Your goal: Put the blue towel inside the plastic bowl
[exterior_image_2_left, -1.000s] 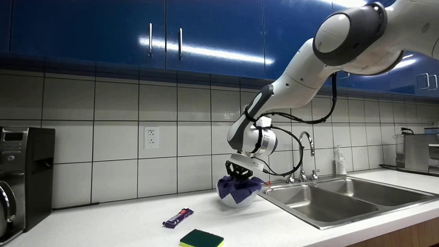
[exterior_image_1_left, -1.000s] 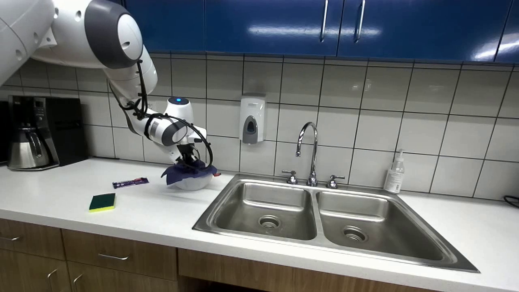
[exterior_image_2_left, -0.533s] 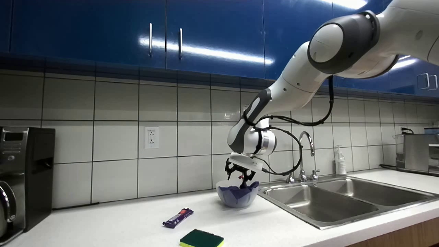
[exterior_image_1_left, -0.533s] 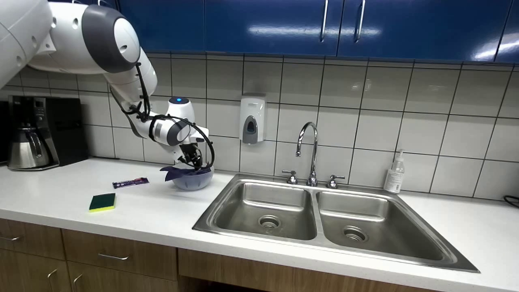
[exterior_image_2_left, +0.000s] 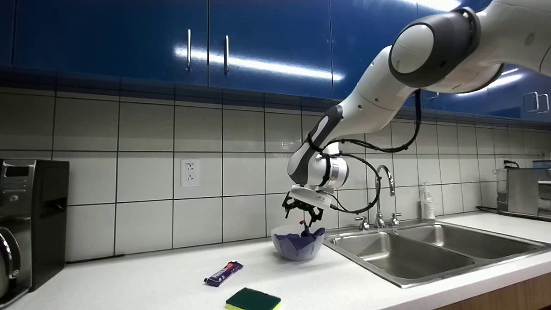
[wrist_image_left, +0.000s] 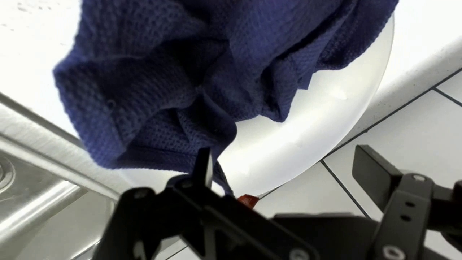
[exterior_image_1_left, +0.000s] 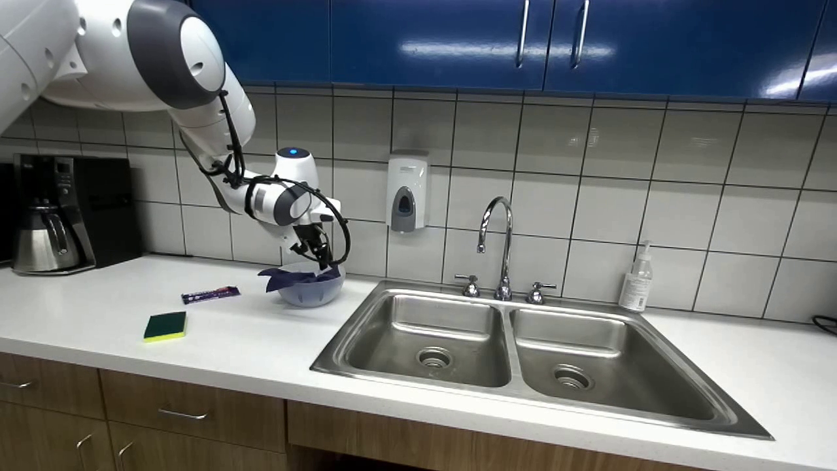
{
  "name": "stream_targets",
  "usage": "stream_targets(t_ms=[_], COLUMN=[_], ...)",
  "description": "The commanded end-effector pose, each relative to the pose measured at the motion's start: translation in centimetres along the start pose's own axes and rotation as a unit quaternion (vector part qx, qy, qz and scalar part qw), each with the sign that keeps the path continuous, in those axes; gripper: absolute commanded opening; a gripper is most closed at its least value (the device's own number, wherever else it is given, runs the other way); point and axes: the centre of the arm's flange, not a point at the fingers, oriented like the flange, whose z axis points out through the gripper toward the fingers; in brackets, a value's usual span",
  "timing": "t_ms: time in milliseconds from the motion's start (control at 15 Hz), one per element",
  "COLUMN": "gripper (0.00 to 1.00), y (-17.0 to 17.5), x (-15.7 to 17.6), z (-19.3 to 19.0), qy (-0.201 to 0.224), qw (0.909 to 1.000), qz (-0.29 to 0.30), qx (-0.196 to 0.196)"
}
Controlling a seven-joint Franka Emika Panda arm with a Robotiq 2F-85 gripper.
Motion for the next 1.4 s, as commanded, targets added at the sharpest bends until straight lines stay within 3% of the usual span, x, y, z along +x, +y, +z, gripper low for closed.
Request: stream_targets(t_ms=[0,667,1333], gripper=[1.00,1.00,1.00], y=[0.1,3.8,7.9], x=[0.1,-1.1,-6.8], z=[-2.7,-9.2,-16.4], qy=[-0.011,-0.011,-0.042], qw=[0.9998,0.9993,0.9968], qz=[-0.009,-0.035,-0.059], qx=[-0.012,-0.011,-0.034])
